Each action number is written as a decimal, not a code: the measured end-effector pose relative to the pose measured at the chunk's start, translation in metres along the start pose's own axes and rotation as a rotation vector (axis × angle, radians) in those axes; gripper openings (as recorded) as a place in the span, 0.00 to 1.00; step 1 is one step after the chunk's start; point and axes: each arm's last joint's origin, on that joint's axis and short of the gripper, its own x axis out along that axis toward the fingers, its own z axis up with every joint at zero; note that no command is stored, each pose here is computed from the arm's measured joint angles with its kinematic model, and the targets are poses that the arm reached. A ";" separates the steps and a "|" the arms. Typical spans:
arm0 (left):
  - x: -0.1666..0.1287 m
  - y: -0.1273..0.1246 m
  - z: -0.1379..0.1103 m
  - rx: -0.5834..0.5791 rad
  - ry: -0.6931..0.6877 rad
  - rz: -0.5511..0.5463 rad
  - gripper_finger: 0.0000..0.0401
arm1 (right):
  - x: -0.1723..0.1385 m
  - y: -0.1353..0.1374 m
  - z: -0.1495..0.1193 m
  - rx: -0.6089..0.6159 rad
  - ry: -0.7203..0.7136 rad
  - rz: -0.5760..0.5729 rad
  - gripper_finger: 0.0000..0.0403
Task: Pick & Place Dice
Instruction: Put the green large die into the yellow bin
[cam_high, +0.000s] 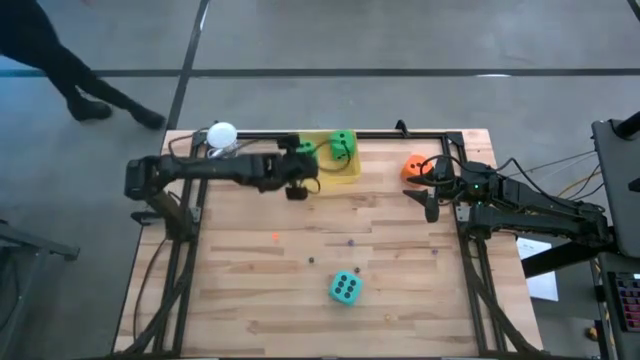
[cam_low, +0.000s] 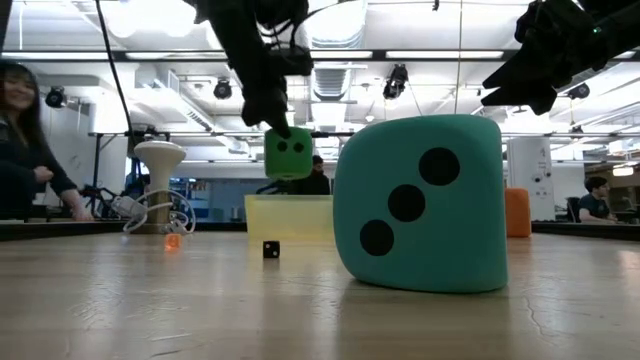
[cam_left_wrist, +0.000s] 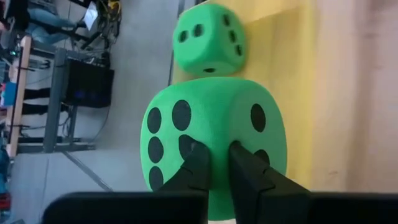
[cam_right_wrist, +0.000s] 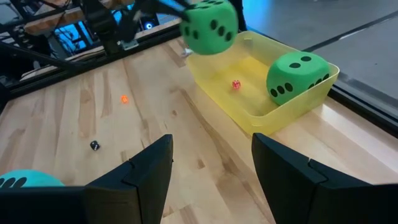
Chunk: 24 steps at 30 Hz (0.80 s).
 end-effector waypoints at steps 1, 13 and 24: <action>0.005 0.006 -0.002 0.000 -0.003 -0.009 0.06 | 0.000 0.000 0.000 -0.001 0.000 0.000 0.53; 0.036 0.033 -0.021 0.015 -0.016 -0.092 0.00 | -0.003 0.002 0.008 -0.033 -0.049 0.012 0.53; 0.056 0.012 -0.040 0.029 -0.014 -0.098 0.01 | -0.003 0.002 0.008 -0.033 -0.049 0.012 0.53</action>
